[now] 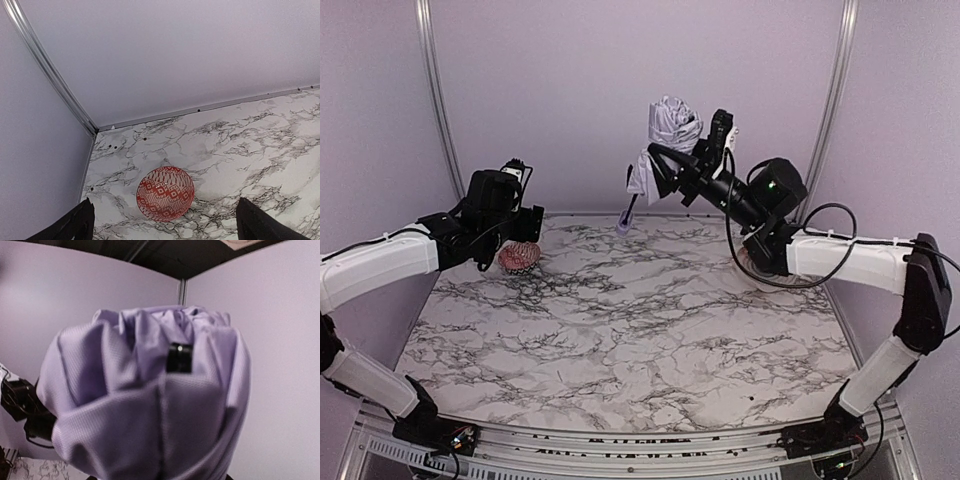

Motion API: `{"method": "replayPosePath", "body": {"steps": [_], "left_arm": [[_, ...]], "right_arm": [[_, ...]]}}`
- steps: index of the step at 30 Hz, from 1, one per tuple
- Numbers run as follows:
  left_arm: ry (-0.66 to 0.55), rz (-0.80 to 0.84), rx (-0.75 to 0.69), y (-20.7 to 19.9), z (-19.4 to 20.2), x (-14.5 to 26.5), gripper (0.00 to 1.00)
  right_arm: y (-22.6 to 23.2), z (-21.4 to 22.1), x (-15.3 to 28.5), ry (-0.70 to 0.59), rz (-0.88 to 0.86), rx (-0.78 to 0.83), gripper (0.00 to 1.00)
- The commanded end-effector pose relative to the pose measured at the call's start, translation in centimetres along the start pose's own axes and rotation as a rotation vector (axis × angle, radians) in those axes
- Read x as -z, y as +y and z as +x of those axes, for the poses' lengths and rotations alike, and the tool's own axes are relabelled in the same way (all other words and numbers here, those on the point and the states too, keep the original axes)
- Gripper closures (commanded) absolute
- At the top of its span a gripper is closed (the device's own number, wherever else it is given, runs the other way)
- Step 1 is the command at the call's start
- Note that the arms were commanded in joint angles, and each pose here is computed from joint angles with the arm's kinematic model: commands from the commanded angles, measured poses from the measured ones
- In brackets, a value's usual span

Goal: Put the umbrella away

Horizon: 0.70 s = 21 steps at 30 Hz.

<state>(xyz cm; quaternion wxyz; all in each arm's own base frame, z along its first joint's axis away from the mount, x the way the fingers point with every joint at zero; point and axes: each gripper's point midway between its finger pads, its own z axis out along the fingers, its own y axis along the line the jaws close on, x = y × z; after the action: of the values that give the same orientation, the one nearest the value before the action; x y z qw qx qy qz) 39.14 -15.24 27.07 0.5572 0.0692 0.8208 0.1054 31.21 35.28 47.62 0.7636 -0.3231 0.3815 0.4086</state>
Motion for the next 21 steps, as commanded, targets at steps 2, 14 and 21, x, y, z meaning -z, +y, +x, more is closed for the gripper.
{"method": "replayPosePath", "body": {"steps": [2, 14, 21], "left_arm": [[-0.002, -0.013, -0.01, -0.1, 0.2, -0.4, 0.01], [0.005, -0.008, -0.033, -0.4, 0.5, -0.7, 0.01], [0.004, -0.004, -0.039, -0.4, 0.5, -0.6, 0.01]], "right_arm": [[-1.8, 19.7, 6.8, 0.39, 0.221, -0.195, 1.0], [2.7, 36.4, 17.3, 0.878, 0.237, -0.2, 1.0], [0.1, 26.2, 8.2, 0.666, 0.158, -0.083, 1.0]]}}
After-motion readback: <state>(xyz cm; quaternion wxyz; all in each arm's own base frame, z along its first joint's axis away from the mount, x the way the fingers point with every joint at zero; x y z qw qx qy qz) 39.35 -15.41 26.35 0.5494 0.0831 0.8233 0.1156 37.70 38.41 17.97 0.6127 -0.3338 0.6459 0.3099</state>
